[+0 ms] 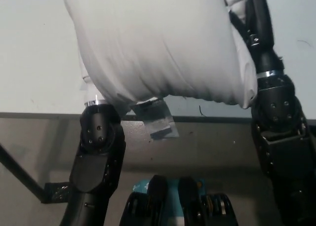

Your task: The robot uses both hands to lift the pillow and then drops it on the table

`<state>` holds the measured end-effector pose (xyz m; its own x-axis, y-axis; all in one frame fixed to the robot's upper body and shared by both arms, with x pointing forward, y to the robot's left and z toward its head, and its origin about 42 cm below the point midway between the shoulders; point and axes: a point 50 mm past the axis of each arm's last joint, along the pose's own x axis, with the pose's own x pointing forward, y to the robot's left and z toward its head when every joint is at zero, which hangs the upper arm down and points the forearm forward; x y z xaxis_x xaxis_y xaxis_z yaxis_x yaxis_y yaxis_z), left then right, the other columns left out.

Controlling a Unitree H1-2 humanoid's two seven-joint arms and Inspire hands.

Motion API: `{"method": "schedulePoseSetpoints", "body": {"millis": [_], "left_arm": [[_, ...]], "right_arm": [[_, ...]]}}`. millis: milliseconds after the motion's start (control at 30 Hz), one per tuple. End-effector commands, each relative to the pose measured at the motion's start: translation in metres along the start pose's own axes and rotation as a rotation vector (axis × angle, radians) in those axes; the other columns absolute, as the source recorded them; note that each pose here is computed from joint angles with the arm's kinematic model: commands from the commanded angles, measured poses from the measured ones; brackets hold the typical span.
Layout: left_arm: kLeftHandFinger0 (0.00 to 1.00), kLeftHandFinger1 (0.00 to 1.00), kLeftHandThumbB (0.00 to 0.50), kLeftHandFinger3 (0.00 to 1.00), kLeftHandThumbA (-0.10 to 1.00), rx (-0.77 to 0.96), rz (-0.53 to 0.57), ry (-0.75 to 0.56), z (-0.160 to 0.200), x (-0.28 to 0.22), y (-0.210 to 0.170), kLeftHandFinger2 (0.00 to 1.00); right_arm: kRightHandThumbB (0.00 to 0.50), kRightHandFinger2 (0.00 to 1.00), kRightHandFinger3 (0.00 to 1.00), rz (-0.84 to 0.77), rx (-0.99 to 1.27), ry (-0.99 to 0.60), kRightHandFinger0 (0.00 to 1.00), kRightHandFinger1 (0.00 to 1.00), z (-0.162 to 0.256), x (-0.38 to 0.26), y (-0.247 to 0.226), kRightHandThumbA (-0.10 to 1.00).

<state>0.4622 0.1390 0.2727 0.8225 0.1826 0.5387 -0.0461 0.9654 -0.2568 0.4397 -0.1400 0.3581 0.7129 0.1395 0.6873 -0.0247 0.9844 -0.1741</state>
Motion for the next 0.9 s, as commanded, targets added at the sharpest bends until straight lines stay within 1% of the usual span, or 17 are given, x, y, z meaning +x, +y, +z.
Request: {"method": "schedulePoseSetpoints", "body": {"millis": [0,67,100,167,200,267,300,333,367,400,433,467,500,600,700,800,867], "left_arm": [[1.0,1.0,0.17,1.0,1.0,-0.032,-0.388,-0.375,0.107,0.021,-0.116,1.0],[1.0,1.0,0.134,1.0,1.0,-0.014,-0.392,-0.42,0.119,0.019,-0.118,1.0],[1.0,1.0,0.133,1.0,1.0,-0.01,-0.392,-0.425,0.121,0.018,-0.118,1.0],[1.0,1.0,0.132,1.0,1.0,-0.016,-0.407,-0.474,0.138,0.015,-0.121,1.0],[1.0,1.0,0.119,1.0,1.0,-0.004,-0.414,-0.512,0.146,0.012,-0.121,1.0],[1.0,1.0,0.133,1.0,1.0,0.002,-0.42,-0.558,0.156,0.009,-0.123,1.0],[1.0,1.0,0.134,1.0,1.0,0.003,-0.421,-0.565,0.157,0.009,-0.123,1.0],[1.0,1.0,0.148,1.0,1.0,0.0,-0.428,-0.58,0.162,0.008,-0.124,1.0],[1.0,1.0,0.148,1.0,1.0,-0.003,-0.437,-0.603,0.168,0.005,-0.125,1.0],[1.0,1.0,0.162,1.0,1.0,0.0,-0.439,-0.611,0.172,0.004,-0.125,1.0],[1.0,1.0,0.167,1.0,1.0,0.004,-0.44,-0.62,0.174,0.004,-0.126,1.0],[1.0,1.0,0.167,1.0,1.0,0.009,-0.439,-0.629,0.176,0.003,-0.126,1.0],[1.0,1.0,0.152,1.0,1.0,0.001,-0.436,-0.635,0.18,0.001,-0.128,1.0],[1.0,1.0,0.131,1.0,1.0,0.002,-0.424,-0.626,0.179,0.002,-0.125,1.0],[1.0,1.0,0.137,1.0,1.0,-0.008,-0.405,-0.562,0.169,0.005,-0.12,1.0],[1.0,1.0,0.12,1.0,1.0,0.021,-0.382,-0.553,0.16,0.008,-0.117,1.0],[1.0,1.0,0.098,1.0,1.0,0.032,-0.371,-0.553,0.151,0.009,-0.113,1.0]], "right_arm": [[0.259,1.0,1.0,0.117,-0.046,-0.253,1.0,1.0,0.078,0.021,0.043,1.0],[0.267,1.0,1.0,0.11,-0.033,-0.277,1.0,1.0,0.088,0.017,0.041,1.0],[0.268,1.0,1.0,0.111,-0.031,-0.28,1.0,1.0,0.089,0.016,0.041,1.0],[0.287,1.0,1.0,0.094,-0.051,-0.321,1.0,1.0,0.106,0.009,0.035,1.0],[0.275,1.0,1.0,0.092,-0.05,-0.349,1.0,1.0,0.113,0.007,0.033,1.0],[0.245,1.0,1.0,0.088,-0.051,-0.381,1.0,1.0,0.122,0.005,0.029,1.0],[0.239,1.0,1.0,0.087,-0.052,-0.387,1.0,1.0,0.123,0.005,0.029,1.0],[0.228,1.0,1.0,0.081,-0.049,-0.397,1.0,1.0,0.126,0.004,0.028,1.0],[0.227,1.0,1.0,0.073,-0.042,-0.412,1.0,1.0,0.129,0.003,0.027,1.0],[0.226,1.0,1.0,0.068,-0.036,-0.421,1.0,1.0,0.13,0.003,0.027,1.0],[0.237,1.0,1.0,0.062,-0.031,-0.426,1.0,1.0,0.132,0.002,0.027,1.0],[0.238,1.0,1.0,0.056,-0.027,-0.429,1.0,1.0,0.133,0.002,0.027,1.0],[0.248,1.0,1.0,0.039,-0.022,-0.442,1.0,1.0,0.136,0.0,0.025,1.0],[0.274,1.0,1.0,0.02,-0.021,-0.437,1.0,1.0,0.137,0.0,0.024,1.0],[0.242,1.0,1.0,0.022,-0.033,-0.429,1.0,1.0,0.133,0.0,0.023,1.0],[0.239,1.0,1.0,0.033,-0.048,-0.417,1.0,1.0,0.129,-0.001,0.022,1.0],[0.237,1.0,1.0,0.041,-0.054,-0.409,1.0,1.0,0.127,-0.002,0.023,1.0]]}}
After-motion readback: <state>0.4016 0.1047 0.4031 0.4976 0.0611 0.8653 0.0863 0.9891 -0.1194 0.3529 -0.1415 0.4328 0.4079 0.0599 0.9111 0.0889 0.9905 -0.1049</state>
